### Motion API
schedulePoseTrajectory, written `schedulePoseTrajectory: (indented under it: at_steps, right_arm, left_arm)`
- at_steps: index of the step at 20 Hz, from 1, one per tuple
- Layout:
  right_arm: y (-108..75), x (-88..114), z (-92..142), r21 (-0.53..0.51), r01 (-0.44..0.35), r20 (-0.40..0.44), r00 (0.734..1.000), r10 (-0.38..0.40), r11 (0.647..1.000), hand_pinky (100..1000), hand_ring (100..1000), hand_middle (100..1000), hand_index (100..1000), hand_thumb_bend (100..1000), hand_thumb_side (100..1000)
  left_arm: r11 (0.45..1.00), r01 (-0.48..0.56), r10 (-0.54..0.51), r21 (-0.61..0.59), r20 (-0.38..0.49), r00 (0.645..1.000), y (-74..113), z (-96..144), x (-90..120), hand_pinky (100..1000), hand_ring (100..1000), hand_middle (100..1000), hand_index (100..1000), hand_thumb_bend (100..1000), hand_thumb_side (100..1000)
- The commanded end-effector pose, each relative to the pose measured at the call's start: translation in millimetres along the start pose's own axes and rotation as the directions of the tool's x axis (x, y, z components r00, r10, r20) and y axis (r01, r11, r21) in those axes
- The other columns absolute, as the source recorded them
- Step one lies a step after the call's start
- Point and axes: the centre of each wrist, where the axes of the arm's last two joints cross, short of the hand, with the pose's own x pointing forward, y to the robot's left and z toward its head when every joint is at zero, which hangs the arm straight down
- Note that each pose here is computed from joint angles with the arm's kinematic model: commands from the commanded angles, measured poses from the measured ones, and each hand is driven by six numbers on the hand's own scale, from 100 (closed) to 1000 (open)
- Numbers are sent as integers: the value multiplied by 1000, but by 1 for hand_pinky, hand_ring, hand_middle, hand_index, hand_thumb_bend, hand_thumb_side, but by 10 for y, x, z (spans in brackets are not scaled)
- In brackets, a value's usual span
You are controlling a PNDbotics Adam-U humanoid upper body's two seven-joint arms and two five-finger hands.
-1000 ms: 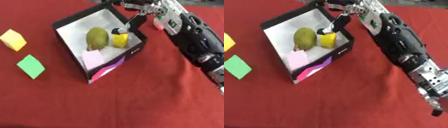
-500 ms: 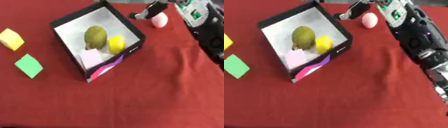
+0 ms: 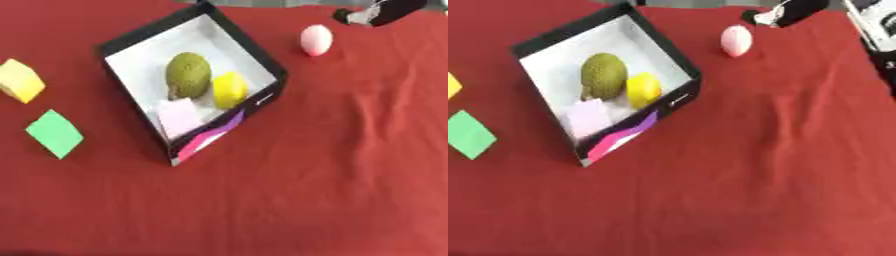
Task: Pick up objects on the table and place them in the box.
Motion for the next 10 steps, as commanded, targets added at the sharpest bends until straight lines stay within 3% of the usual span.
schedulePoseTrajectory:
  at_steps: [1, 4, 7, 10]
  right_arm:
    - [-274, -35, 170, -1, -90, 1, 996, 90, 996, 910, 898, 865, 959, 406, 318]
    - [-250, -84, 223, 20, -110, -1, 994, 110, 994, 910, 899, 865, 965, 405, 325]
    - [-232, -119, 243, 34, -122, -7, 992, 122, 992, 911, 901, 867, 967, 410, 402]
    - [-199, -163, 259, 46, -116, -19, 993, 117, 992, 913, 899, 865, 971, 400, 389]
  left_arm:
    - [999, 35, -35, -12, 38, 999, 68, -79, 90, 726, 877, 698, 741, 100, 590]
    - [999, 37, -36, -17, 37, 999, 68, -83, 93, 725, 879, 699, 742, 100, 593]
    - [999, 36, -36, -22, 40, 999, 63, -97, 102, 725, 879, 699, 742, 100, 595]
    - [999, 34, -33, -25, 46, 998, 58, -118, 116, 724, 880, 699, 742, 100, 599]
